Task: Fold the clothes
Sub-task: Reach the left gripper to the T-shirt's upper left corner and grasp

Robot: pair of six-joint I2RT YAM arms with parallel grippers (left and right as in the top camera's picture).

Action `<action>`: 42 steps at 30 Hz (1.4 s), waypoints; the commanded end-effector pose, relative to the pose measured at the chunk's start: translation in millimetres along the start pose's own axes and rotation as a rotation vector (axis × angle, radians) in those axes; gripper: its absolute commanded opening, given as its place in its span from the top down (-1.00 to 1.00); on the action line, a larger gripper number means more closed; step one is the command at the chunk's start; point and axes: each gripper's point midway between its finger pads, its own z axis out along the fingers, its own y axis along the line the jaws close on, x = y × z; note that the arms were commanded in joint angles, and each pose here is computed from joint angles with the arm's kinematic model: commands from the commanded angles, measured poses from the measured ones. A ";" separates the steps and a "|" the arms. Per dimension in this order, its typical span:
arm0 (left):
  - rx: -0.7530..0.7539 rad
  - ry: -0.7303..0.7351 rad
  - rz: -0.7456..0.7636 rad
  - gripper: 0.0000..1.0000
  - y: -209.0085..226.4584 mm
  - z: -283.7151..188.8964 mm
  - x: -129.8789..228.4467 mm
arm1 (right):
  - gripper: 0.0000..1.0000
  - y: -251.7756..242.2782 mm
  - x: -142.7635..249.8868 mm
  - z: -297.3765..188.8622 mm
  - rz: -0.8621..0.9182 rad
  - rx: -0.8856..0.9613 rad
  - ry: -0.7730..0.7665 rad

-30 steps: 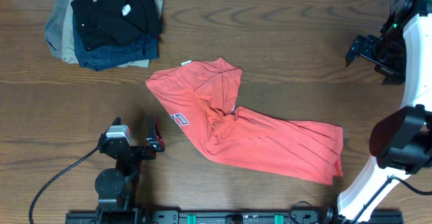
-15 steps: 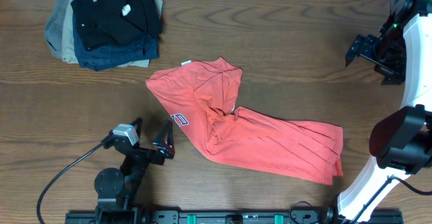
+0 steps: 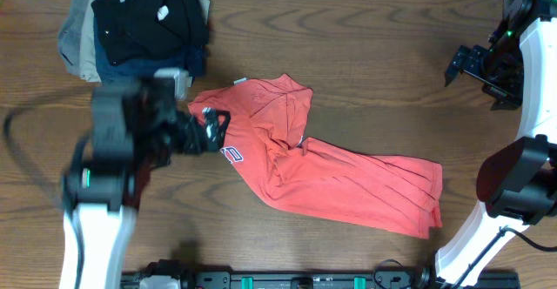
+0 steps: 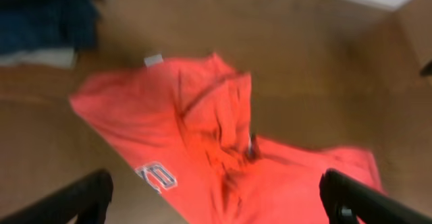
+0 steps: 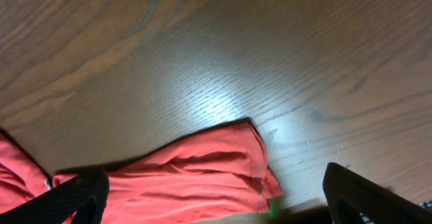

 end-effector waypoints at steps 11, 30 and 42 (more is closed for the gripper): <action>0.036 0.435 0.066 -0.96 -18.4 132.4 5.2 | -0.99 -2.5 -0.3 -5.8 0.000 -0.009 -0.014; -0.078 0.722 -0.174 -0.96 26.2 205.7 75.6 | -0.98 -2.4 -0.3 -5.8 -0.001 -0.009 -0.015; -0.083 0.688 -0.202 -0.98 29.8 219.8 73.0 | -0.98 -2.4 -0.2 -5.8 -0.001 -0.009 -0.014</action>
